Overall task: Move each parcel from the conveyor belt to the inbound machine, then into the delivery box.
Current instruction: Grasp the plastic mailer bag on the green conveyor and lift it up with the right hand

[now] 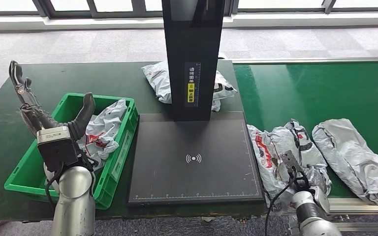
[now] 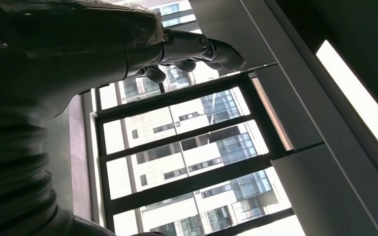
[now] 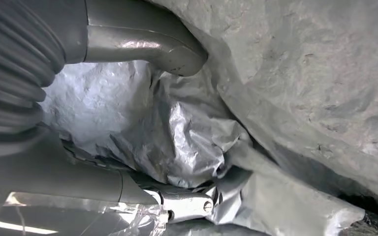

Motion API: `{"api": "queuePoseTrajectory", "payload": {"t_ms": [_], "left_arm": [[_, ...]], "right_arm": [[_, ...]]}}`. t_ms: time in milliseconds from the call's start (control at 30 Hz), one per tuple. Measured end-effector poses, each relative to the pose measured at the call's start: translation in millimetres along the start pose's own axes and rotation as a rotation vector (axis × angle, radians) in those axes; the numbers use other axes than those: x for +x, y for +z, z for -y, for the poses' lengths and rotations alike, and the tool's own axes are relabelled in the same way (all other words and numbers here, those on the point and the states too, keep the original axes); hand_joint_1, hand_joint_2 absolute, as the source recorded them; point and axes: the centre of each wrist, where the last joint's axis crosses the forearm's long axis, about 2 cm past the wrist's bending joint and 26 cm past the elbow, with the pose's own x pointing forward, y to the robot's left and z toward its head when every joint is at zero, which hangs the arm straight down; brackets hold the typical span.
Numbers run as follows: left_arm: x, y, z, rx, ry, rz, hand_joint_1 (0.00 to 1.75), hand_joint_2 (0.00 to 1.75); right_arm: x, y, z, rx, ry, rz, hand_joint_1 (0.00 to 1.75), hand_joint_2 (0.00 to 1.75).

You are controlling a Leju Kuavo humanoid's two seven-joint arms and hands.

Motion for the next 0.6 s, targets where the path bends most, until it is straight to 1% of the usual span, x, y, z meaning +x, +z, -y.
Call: {"api": "queuePoseTrajectory", "payload": {"t_ms": [200, 433, 600], "left_arm": [[0.9, -0.9, -0.4, 0.001, -0.002, 0.005, 0.00, 1.75], [1.1, 2.0, -2.7, 0.005, -0.001, 0.009, 0.00, 1.75], [2.3, 3.3, -5.0, 0.009, -0.001, 0.014, 0.00, 1.75]], "right_arm": [[3.8, -2.9, 7.0, -0.018, 0.013, -0.001, 1.75, 1.75], [4.3, -2.6, 9.4, -0.139, 0.021, 0.008, 1.75, 1.75], [1.0, -1.5, 7.1, -0.155, 0.030, 0.005, 1.75, 1.75]]}}
